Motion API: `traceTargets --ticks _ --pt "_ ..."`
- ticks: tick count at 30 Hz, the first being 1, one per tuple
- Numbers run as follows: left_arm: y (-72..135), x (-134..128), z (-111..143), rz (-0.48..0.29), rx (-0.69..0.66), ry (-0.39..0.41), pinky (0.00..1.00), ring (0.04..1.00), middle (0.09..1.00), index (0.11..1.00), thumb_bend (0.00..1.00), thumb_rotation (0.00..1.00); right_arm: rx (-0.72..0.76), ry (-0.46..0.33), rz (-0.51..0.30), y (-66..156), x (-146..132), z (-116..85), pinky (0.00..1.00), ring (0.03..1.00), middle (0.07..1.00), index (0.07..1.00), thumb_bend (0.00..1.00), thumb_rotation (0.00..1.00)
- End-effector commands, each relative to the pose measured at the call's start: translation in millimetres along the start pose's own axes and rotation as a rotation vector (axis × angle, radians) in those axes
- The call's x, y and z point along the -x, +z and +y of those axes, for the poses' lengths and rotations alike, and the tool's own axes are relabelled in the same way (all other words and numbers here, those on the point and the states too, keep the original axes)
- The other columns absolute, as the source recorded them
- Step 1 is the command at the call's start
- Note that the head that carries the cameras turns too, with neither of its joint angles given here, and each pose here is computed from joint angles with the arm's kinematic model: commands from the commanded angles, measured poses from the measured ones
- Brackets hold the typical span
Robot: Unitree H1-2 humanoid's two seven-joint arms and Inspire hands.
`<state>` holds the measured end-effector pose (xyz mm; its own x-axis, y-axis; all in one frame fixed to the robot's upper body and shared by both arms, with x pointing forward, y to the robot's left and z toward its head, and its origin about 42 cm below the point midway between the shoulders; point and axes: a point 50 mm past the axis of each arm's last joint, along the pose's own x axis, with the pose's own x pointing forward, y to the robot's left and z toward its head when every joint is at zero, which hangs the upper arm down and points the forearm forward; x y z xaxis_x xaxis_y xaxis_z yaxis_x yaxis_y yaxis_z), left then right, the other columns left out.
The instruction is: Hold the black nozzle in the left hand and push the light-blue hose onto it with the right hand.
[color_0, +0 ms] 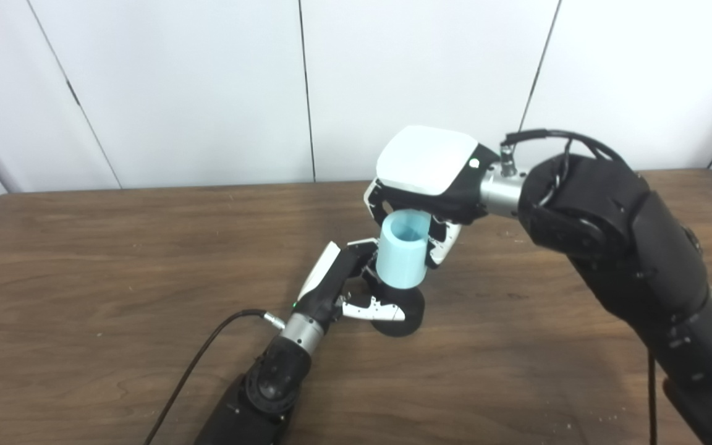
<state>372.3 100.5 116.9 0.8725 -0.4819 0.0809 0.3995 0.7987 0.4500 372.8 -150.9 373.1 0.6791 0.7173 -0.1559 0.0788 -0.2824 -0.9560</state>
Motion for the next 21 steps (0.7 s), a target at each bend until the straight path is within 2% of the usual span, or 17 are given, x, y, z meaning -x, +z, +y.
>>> traceTargets --ticks 1,4,8,14,18,21 --pt "-67 59 -39 0.313 -0.004 -0.153 0.36 0.421 0.440 0.508 0.52 0.00 0.027 0.002 0.021 -3 7 -5 0.23 0.327 0.425 0.521 0.53 0.01" --pt "-68 59 -38 0.313 -0.005 -0.153 0.35 0.417 0.438 0.508 0.52 0.00 0.033 0.010 0.017 -1 7 -5 0.29 0.394 0.460 0.509 0.53 0.01" --pt "-67 58 -38 0.315 -0.006 -0.156 0.35 0.418 0.438 0.508 0.52 0.00 0.022 0.009 -0.005 5 6 -3 0.31 0.410 0.469 0.506 0.53 0.01" --pt "-66 57 -39 0.317 -0.001 -0.154 0.36 0.419 0.438 0.508 0.52 0.00 0.005 -0.003 -0.043 14 4 0 0.31 0.427 0.473 0.510 0.53 0.01" --pt "-66 57 -40 0.319 0.001 -0.152 0.36 0.419 0.439 0.508 0.52 0.00 0.007 -0.012 -0.057 16 -1 -3 0.25 0.370 0.456 0.516 0.53 0.01" --pt "-66 56 -40 0.314 0.000 -0.151 0.36 0.420 0.441 0.507 0.52 0.00 0.017 -0.022 -0.067 17 -3 -6 0.26 0.396 0.471 0.505 0.53 0.01"
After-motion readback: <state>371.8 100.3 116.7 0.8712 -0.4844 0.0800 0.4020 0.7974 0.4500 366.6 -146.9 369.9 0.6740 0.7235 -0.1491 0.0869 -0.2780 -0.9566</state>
